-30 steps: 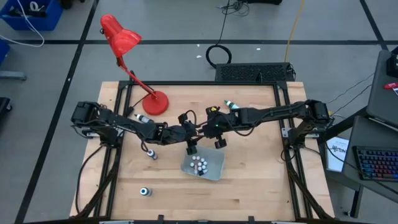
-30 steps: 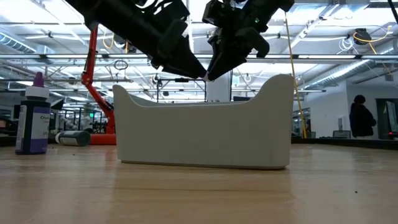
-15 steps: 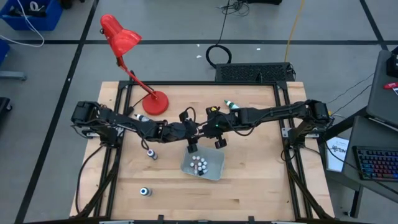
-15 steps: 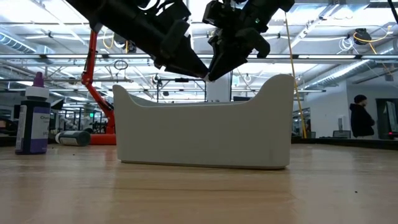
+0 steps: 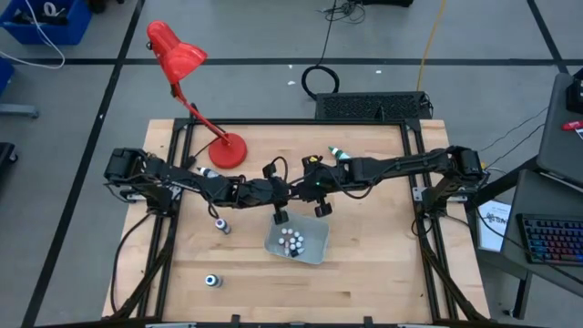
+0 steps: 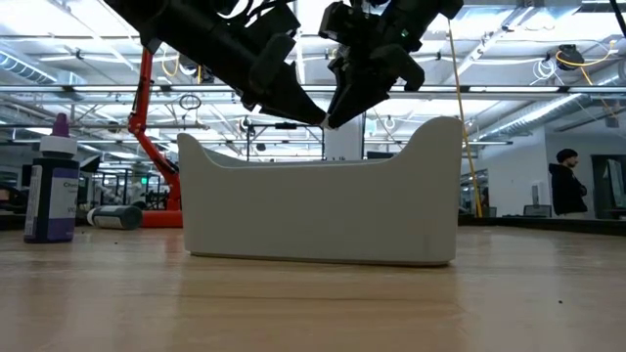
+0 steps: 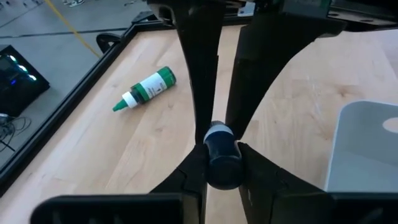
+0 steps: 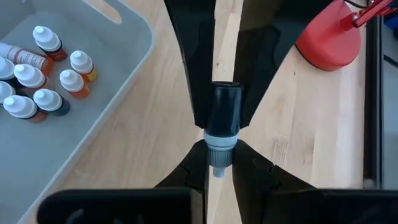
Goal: Pick & Place food coloring
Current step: Put the small purple food coloring bottle into the gray bin
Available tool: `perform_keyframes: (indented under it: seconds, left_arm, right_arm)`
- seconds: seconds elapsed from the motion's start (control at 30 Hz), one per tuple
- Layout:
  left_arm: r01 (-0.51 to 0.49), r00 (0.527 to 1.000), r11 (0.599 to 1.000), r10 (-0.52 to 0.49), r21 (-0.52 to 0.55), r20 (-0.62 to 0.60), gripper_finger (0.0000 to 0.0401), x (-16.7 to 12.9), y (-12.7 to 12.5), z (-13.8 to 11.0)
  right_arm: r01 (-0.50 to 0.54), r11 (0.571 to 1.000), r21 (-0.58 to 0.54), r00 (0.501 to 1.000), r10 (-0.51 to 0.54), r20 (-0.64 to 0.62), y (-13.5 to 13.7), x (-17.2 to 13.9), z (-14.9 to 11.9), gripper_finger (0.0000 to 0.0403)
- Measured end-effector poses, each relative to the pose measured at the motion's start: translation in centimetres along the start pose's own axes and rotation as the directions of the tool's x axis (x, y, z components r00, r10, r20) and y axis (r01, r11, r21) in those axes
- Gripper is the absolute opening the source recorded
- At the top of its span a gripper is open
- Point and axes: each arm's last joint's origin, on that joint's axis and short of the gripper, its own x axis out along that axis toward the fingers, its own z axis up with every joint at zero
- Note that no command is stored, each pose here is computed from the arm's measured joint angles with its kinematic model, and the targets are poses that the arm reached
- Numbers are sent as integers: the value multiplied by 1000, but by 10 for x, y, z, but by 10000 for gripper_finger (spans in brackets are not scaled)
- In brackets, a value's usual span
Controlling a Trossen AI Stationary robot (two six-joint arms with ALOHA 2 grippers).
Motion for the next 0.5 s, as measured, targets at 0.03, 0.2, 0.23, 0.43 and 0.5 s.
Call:
perform_keyframes:
  seconds: [0.03, 0.2, 0.23, 0.43, 0.5]
  left_arm:
    - [4, 1000, 1000, -4, 0, -1, 66, 0, 0, 0]
    - [20, 1000, 1000, -20, -4, -11, 66, 0, 0, -1]
    - [17, 1000, 1000, -17, -8, -13, 66, 0, 0, -1]
    - [-46, 999, 999, 46, 4, -25, 65, -6, 3, -1]
    - [-54, 998, 998, 54, -9, 26, 65, -7, 4, 2]
  right_arm:
    - [0, 1000, 9, 1000, 0, 0, 0, 0, 0, 36]
    - [0, 999, 52, 1000, 0, -1, 0, 0, 0, 56]
    - [0, 999, 55, 1000, 0, 0, 0, 0, 0, 69]
    - [60, 996, 66, 993, -52, -110, 1, -1, -8, 137]
    - [109, 990, 87, 982, -94, -163, 0, -2, -12, 149]
